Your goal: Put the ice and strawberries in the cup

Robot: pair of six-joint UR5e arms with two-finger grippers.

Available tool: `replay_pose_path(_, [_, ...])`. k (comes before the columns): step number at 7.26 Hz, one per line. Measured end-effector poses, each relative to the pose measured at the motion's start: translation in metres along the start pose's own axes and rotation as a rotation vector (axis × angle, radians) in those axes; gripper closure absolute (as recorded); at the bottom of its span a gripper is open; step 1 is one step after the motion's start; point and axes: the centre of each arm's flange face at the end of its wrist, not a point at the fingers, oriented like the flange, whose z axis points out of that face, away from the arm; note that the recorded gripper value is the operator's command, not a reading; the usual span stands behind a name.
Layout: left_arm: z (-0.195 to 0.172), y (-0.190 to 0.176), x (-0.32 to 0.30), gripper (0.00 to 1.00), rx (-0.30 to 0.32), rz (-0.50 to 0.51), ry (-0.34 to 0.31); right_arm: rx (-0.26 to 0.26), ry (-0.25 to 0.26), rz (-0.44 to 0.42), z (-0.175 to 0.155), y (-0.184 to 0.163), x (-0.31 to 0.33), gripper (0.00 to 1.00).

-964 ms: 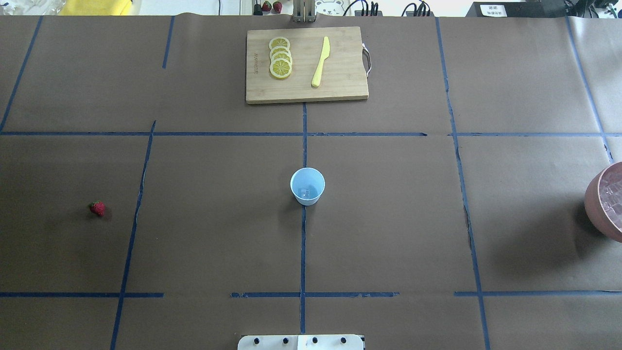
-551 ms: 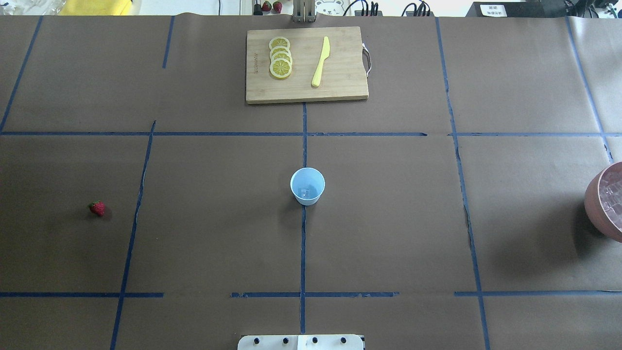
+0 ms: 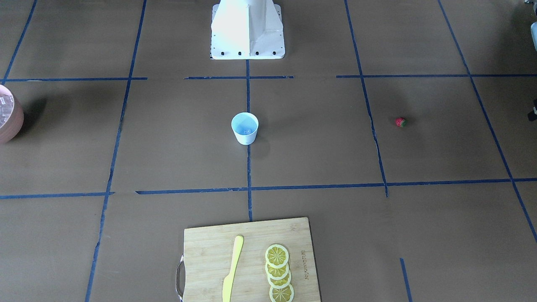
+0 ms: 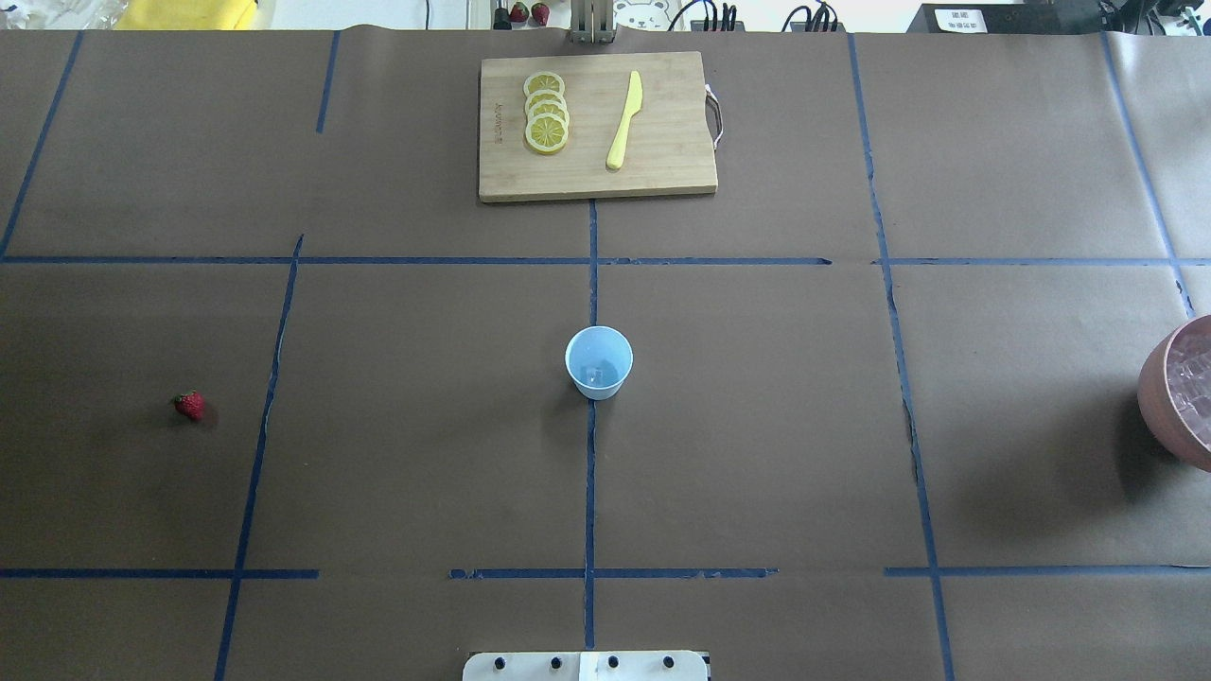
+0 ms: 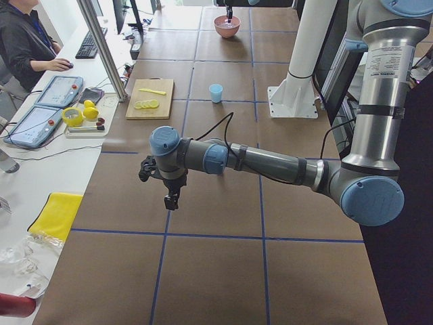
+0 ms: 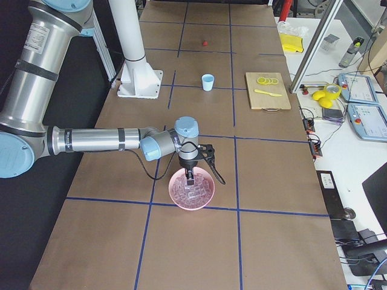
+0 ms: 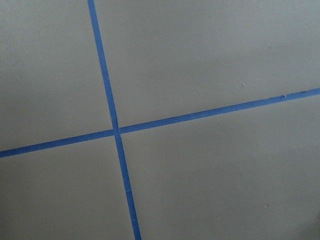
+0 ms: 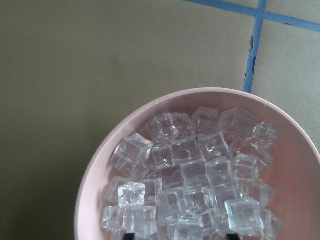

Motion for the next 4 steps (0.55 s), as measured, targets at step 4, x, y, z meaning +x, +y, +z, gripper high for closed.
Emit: replay_pose_path(4, [0.0000,0.0000,0.0000,0.00,0.000,0.001,0.000,-0.013,0.013,-0.009,0.0108,-0.0031,0.0042,0.35])
